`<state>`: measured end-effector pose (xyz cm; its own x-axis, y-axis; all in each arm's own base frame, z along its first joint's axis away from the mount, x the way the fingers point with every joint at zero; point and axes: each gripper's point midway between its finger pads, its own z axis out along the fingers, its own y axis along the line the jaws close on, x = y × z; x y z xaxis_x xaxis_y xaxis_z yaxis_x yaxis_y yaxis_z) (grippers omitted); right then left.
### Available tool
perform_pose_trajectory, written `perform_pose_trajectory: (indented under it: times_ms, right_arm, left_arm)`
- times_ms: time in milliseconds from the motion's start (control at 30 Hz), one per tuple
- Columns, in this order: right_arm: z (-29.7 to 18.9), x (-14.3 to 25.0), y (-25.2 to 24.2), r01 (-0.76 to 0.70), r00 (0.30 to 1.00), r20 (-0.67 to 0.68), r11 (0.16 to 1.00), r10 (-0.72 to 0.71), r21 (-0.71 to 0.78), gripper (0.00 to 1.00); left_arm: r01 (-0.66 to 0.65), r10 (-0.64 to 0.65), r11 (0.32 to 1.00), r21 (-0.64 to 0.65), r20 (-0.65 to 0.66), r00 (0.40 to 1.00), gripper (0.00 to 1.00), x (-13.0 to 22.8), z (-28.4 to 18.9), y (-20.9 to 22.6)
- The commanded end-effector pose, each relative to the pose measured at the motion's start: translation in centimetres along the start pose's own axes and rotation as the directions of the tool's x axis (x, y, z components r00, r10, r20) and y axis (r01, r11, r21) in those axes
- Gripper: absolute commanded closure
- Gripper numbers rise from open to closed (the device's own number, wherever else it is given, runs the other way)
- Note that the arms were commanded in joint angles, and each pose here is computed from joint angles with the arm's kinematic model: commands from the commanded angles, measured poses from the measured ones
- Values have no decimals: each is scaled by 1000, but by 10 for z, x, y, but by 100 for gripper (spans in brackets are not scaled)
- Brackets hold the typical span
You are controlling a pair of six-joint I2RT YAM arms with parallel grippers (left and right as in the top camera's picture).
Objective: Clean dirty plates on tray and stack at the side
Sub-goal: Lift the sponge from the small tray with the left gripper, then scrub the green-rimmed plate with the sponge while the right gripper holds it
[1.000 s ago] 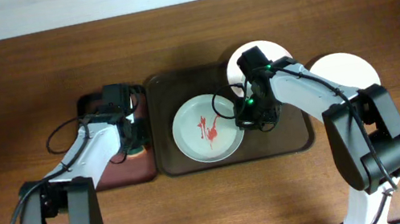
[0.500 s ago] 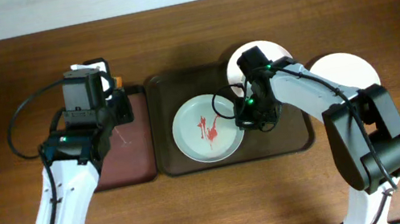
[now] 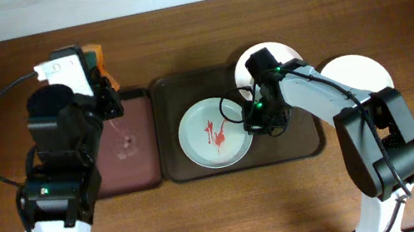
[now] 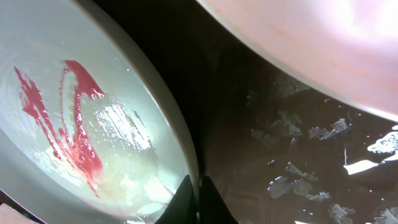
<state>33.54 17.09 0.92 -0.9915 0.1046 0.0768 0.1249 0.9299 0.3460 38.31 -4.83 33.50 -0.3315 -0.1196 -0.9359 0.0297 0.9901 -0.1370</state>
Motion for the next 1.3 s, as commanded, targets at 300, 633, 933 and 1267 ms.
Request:
perform_pose_trajectory:
  times_ms: [300, 633, 933, 1267]
  right_arm:
    - [-6, -1, 5, 7, 1000, 14, 1000, -7, -9, 96]
    - [-6, -1, 5, 7, 1000, 14, 1000, -7, -9, 96]
    - [-6, -1, 5, 8, 1000, 14, 1000, -8, -9, 96]
    - [-6, -1, 5, 7, 1000, 14, 1000, -7, -9, 96]
  left_arm:
    - [-2, -9, 999, 44, 248, 969, 100, -67, -57, -6]
    - [-2, -9, 999, 44, 248, 969, 100, -67, -57, -6]
    - [-29, 24, 999, -26, -186, 982, 100, 43, 12, 8]
    - [-133, 1, 986, -95, -809, 587, 100, 266, 78, 41]
